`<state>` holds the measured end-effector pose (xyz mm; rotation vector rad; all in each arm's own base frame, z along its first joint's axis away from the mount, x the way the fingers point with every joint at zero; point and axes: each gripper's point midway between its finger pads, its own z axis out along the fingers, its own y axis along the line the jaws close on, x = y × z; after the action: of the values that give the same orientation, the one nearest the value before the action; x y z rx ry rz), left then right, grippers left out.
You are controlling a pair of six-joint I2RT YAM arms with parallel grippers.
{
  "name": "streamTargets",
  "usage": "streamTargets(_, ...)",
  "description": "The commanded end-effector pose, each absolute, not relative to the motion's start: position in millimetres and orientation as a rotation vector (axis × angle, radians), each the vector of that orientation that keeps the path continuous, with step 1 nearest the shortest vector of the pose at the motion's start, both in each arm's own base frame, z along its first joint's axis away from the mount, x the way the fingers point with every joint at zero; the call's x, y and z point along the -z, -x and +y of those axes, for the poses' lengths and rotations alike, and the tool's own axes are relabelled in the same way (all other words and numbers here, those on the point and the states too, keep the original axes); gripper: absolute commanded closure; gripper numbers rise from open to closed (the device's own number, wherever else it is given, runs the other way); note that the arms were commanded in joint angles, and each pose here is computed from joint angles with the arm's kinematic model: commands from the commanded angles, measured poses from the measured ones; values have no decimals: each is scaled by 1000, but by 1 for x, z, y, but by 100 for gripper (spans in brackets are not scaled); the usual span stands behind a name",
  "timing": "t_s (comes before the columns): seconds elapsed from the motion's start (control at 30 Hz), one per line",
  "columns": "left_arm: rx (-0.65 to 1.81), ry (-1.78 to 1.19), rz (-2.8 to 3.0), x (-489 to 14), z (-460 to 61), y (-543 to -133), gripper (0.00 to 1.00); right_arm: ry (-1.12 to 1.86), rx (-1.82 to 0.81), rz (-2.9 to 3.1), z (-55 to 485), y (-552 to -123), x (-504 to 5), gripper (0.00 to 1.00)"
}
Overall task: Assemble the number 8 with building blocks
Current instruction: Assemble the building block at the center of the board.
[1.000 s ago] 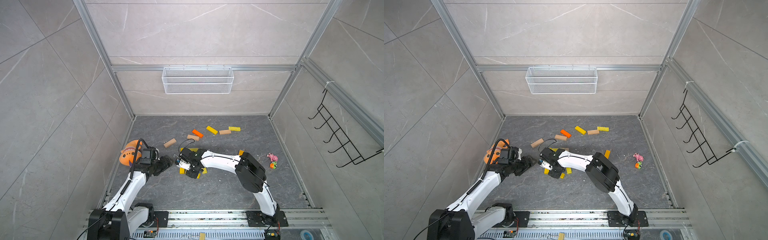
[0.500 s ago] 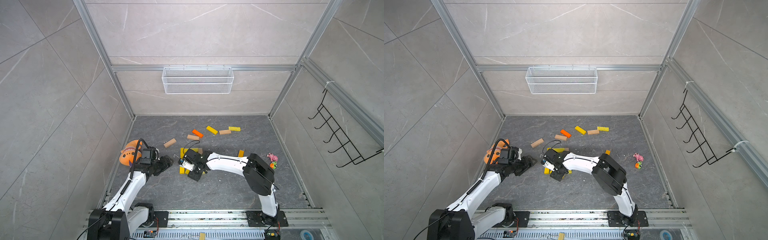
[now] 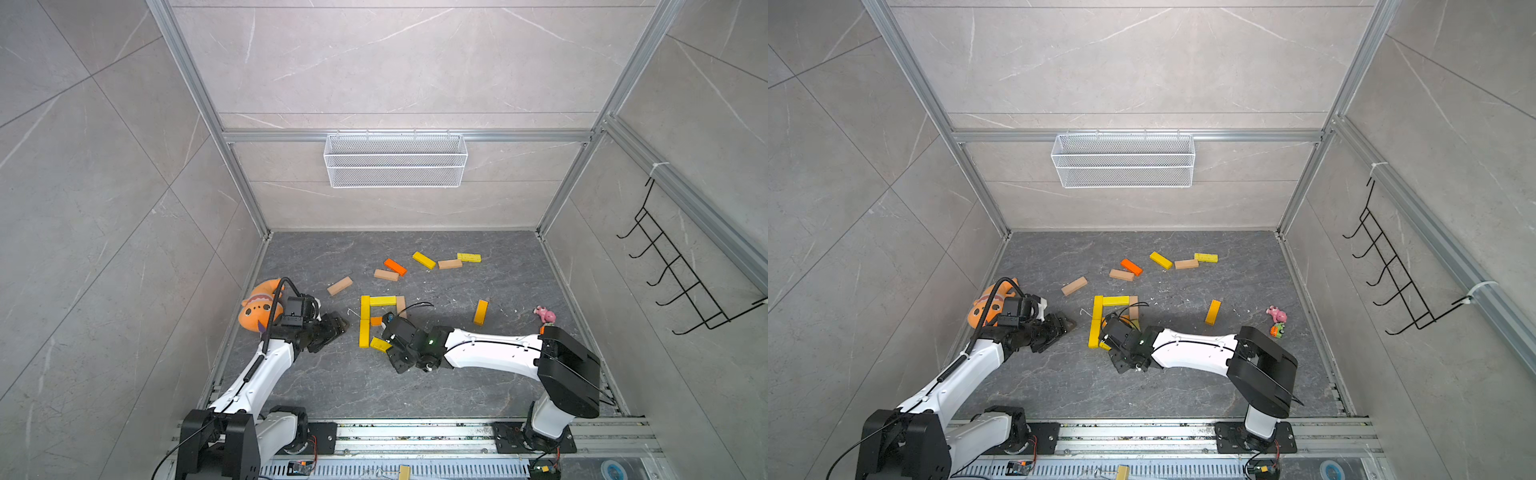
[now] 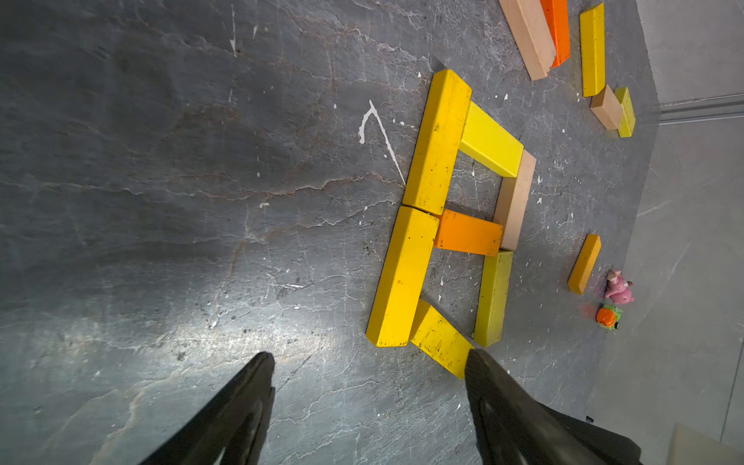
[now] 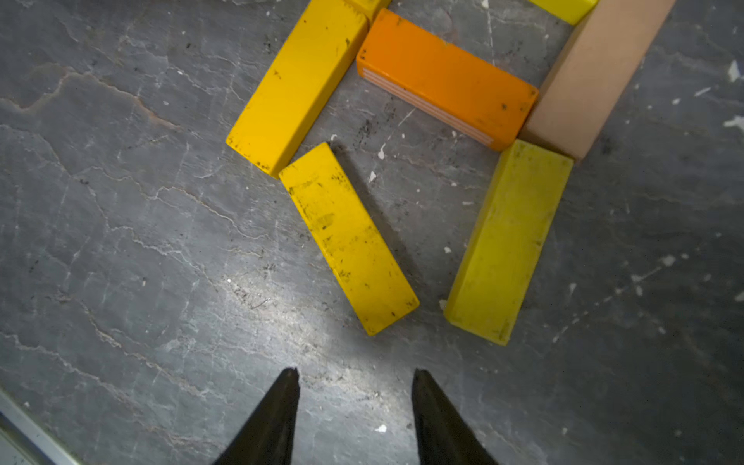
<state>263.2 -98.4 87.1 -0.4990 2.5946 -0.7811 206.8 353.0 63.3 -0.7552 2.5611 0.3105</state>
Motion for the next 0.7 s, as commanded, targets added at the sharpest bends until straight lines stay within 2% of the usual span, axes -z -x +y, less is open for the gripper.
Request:
streamTargets(0.0,803,448,2562,-102,-101,-273,22,562,-304,2571,356,-217,-56,54)
streamTargets(0.23,810,447,2565,-100,-102,-273,22,604,-260,2605,363,-219,-36,62)
streamTargets(0.67,810,447,2565,-99,-102,-273,22,562,-175,2622,356,-226,-22,69)
